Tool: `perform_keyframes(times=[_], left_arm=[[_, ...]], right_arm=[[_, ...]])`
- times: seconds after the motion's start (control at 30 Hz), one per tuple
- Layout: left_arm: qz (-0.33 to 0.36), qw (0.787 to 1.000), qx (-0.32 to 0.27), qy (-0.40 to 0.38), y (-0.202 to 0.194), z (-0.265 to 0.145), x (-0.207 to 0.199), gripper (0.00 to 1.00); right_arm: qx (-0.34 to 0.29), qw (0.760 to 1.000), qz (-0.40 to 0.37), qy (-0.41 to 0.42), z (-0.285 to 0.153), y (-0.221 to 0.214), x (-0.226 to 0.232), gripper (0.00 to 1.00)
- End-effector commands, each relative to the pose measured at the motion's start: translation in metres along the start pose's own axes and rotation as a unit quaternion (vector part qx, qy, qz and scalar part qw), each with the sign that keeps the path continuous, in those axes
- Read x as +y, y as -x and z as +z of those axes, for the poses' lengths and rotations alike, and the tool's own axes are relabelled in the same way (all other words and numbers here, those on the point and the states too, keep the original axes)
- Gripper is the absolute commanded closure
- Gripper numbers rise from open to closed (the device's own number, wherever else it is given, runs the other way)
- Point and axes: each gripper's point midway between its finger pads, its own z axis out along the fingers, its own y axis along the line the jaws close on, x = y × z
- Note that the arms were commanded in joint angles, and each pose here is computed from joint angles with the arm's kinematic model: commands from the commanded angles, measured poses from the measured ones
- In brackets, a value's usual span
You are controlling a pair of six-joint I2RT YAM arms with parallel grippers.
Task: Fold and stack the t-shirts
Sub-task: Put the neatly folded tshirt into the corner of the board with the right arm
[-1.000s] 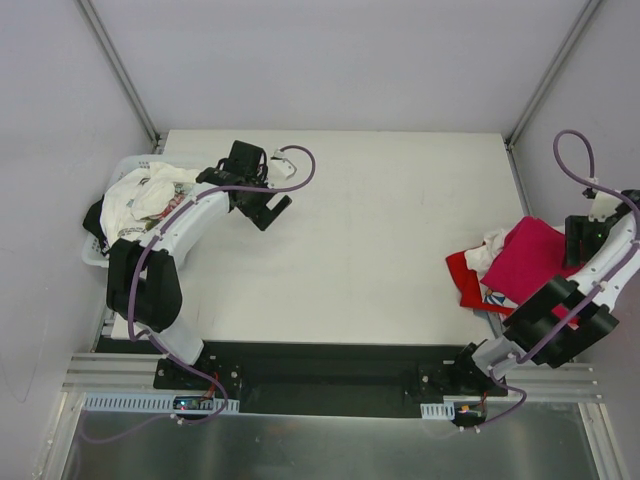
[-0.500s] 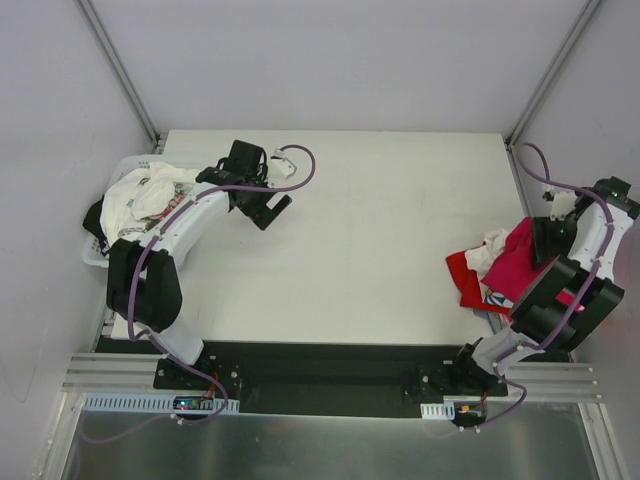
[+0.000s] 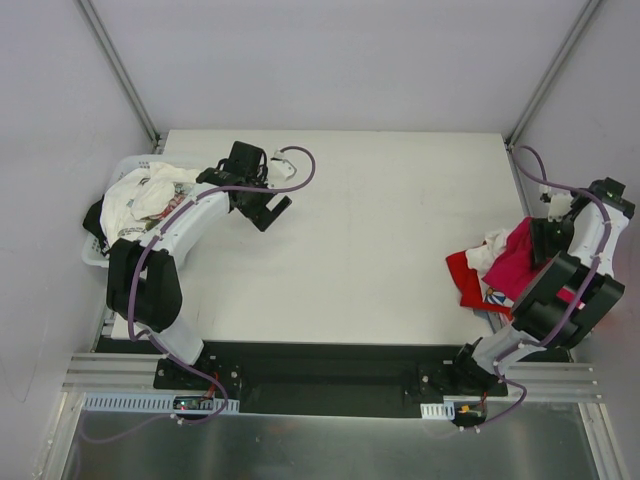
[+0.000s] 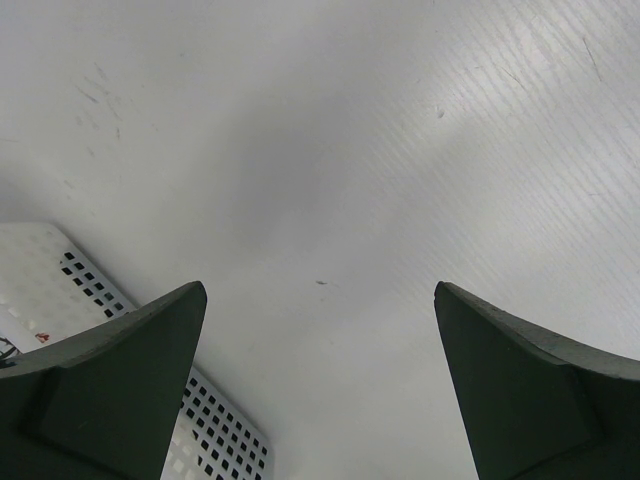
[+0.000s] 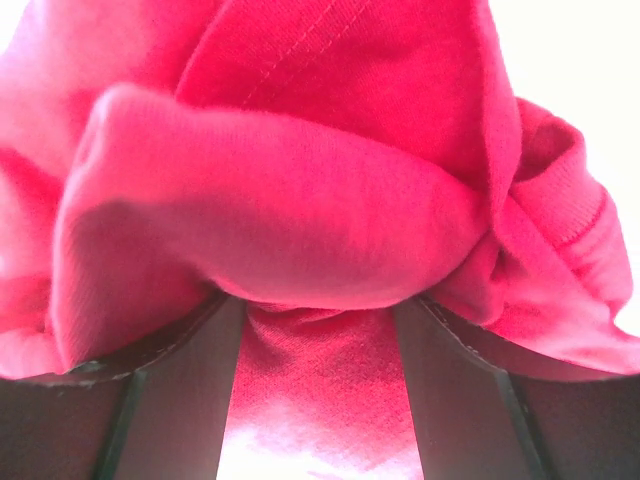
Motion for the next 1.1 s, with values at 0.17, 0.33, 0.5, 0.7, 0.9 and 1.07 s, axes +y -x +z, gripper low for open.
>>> perform_keyframes(times=[0.17, 0.33, 0.5, 0.7, 0.9, 1.07], left_arm=[[0.003, 1.000, -0.004, -0.009, 0.002, -0.003, -0.007, 0.02], [0.003, 1.000, -0.005, -0.011, 0.003, -0.003, -0.007, 0.02], [-0.001, 1.000, -0.016, -0.006, 0.009, -0.006, -0.005, 0.02], [-0.016, 0.999, -0.023, 0.023, 0.014, -0.010, 0.005, 0.01], [-0.066, 0.995, -0.031, 0.075, 0.015, -0.018, 0.028, 0.01], [-0.117, 0.986, -0.039, 0.112, 0.012, -0.031, 0.053, 0.01]], right_arm=[[-0.096, 0.994, -0.028, -0.042, -0.085, 0.030, 0.019, 0.35], [-0.130, 0.989, -0.052, -0.053, -0.124, 0.032, 0.043, 0.35], [-0.147, 0.985, -0.079, -0.051, -0.139, 0.031, 0.073, 0.34], [-0.162, 0.976, -0.139, -0.037, -0.126, 0.045, 0.125, 0.16], [-0.211, 0.962, -0.167, -0.039, -0.123, 0.070, 0.162, 0.00], [-0.216, 0.957, -0.185, -0.062, -0.110, 0.082, 0.180, 0.00]])
